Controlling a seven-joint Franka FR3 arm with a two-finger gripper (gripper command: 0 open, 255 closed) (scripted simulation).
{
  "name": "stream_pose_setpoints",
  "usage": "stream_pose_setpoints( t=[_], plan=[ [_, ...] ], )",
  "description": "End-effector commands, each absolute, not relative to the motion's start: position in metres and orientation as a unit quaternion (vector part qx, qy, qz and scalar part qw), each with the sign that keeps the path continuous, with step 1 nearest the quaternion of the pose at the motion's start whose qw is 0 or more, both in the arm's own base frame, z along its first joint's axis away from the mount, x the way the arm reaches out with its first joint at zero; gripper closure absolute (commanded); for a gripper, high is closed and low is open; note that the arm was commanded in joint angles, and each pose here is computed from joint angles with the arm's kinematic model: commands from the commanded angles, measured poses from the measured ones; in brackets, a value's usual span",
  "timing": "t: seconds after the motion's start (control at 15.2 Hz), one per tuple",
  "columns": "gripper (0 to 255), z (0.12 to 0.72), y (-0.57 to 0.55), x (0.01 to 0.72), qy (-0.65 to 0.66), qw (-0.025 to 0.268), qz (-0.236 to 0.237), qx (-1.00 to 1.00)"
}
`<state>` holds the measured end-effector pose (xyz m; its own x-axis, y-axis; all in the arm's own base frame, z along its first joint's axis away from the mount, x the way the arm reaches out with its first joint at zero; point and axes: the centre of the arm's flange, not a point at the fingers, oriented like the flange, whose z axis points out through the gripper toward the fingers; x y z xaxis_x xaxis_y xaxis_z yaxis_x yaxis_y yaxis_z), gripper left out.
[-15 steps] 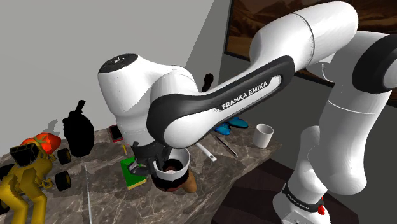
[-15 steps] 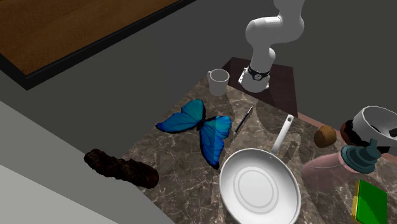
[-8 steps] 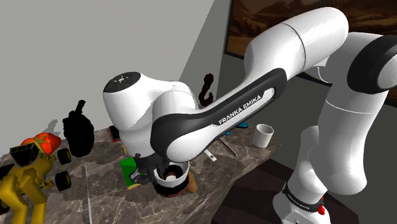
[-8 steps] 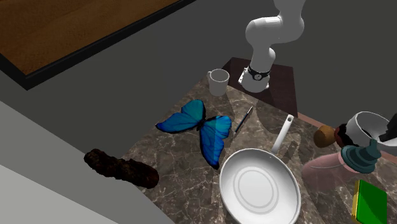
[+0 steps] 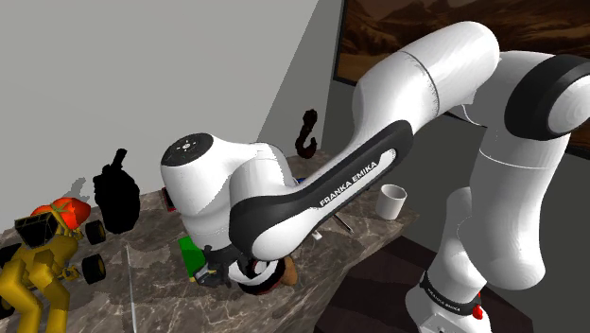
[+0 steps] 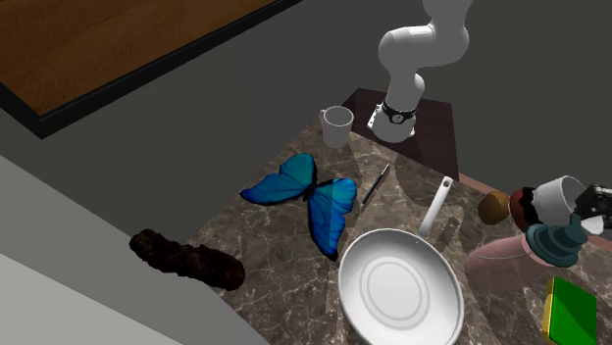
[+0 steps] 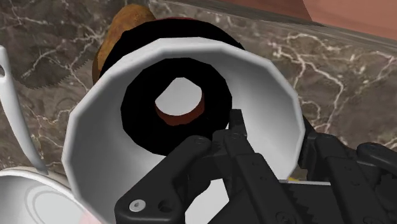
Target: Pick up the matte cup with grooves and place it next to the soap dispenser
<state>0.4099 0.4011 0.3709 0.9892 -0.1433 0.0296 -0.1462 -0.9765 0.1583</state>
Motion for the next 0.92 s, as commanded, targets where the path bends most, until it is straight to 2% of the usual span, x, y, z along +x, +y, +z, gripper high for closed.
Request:
stream_pose_setpoints(
  t=[0.0, 0.33, 0.4, 0.73, 0.86],
  plan=[
    [255, 0.366, 0.4, 0.41, -0.074, 0.083, 0.006, 0.994],
    [255, 0.366, 0.4, 0.41, -0.074, 0.083, 0.006, 0.994],
    [0, 0.365, 0.4, 0.41, -0.074, 0.083, 0.006, 0.994],
    [0, 0.366, 0.4, 0.41, -0.074, 0.083, 0.006, 0.994],
    [0, 0.392, 0.404, 0.41, -0.074, 0.083, 0.006, 0.994]
  ],
)
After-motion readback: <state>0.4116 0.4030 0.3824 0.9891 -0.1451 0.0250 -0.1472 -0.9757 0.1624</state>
